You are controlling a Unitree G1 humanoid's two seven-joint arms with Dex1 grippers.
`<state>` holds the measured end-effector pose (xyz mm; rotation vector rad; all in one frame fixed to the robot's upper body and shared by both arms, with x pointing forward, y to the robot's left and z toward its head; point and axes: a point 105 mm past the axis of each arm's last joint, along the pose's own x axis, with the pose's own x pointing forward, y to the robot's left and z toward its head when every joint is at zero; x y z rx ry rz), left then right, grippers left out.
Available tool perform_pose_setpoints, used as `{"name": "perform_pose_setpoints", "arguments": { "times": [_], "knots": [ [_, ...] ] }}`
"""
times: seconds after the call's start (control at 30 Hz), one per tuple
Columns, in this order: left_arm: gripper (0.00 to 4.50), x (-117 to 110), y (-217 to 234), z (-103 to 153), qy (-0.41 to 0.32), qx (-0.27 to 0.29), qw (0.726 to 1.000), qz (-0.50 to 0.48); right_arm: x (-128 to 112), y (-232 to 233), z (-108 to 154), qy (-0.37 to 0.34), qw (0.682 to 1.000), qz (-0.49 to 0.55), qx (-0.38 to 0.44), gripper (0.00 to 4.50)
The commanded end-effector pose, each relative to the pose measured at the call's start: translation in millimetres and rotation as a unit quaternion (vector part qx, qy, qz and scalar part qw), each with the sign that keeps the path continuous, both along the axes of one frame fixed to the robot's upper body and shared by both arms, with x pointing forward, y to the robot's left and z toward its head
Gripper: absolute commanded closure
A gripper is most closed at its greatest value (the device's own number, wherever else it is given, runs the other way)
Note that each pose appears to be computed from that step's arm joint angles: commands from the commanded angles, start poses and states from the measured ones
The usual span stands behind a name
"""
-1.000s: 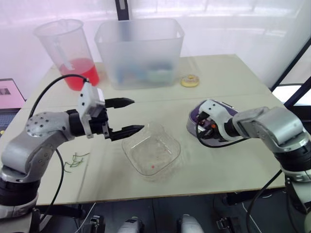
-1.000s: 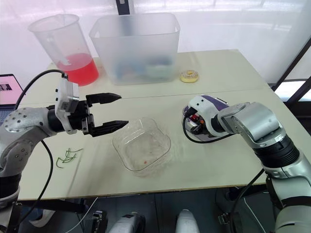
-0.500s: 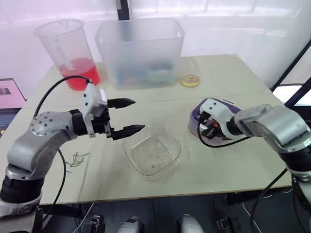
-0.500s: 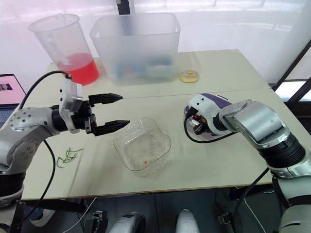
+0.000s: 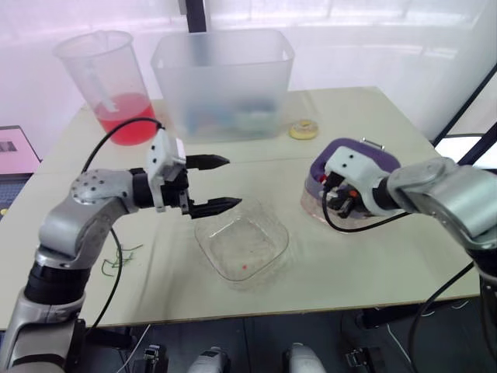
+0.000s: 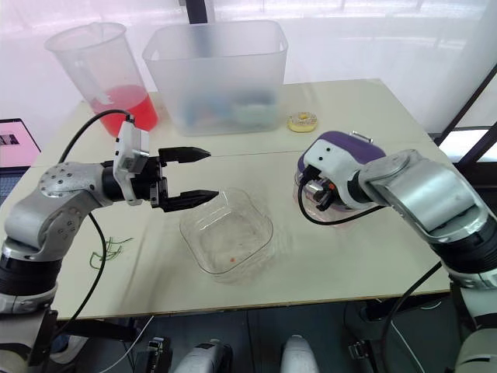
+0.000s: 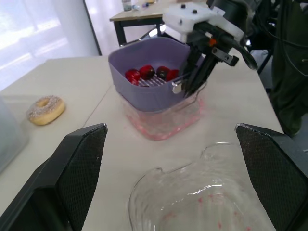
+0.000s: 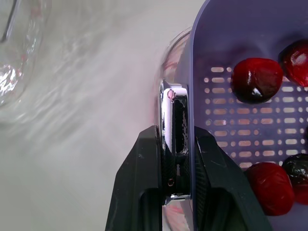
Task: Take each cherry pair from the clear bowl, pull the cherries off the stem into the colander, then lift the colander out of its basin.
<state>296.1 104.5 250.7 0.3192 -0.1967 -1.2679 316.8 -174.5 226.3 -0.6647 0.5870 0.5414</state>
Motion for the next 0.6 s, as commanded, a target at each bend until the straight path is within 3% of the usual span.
{"name": "perform_pose_setpoints", "arguments": {
  "times": [0.03,0.23,0.6],
  "knots": [
    [0.00,-1,-2,10,-0.029,0.003,1.000,-0.012,-4,1,29,-0.049,0.999,0.001,0.005,4.27],
    [0.00,2,-3,9,-0.030,0.003,0.999,-0.019,-10,1,40,-0.055,0.998,-0.002,0.018,4.27],
    [0.00,3,-3,6,-0.027,0.005,0.999,-0.023,-14,-3,30,-0.040,0.999,-0.007,0.016,4.27]
  ]
}}
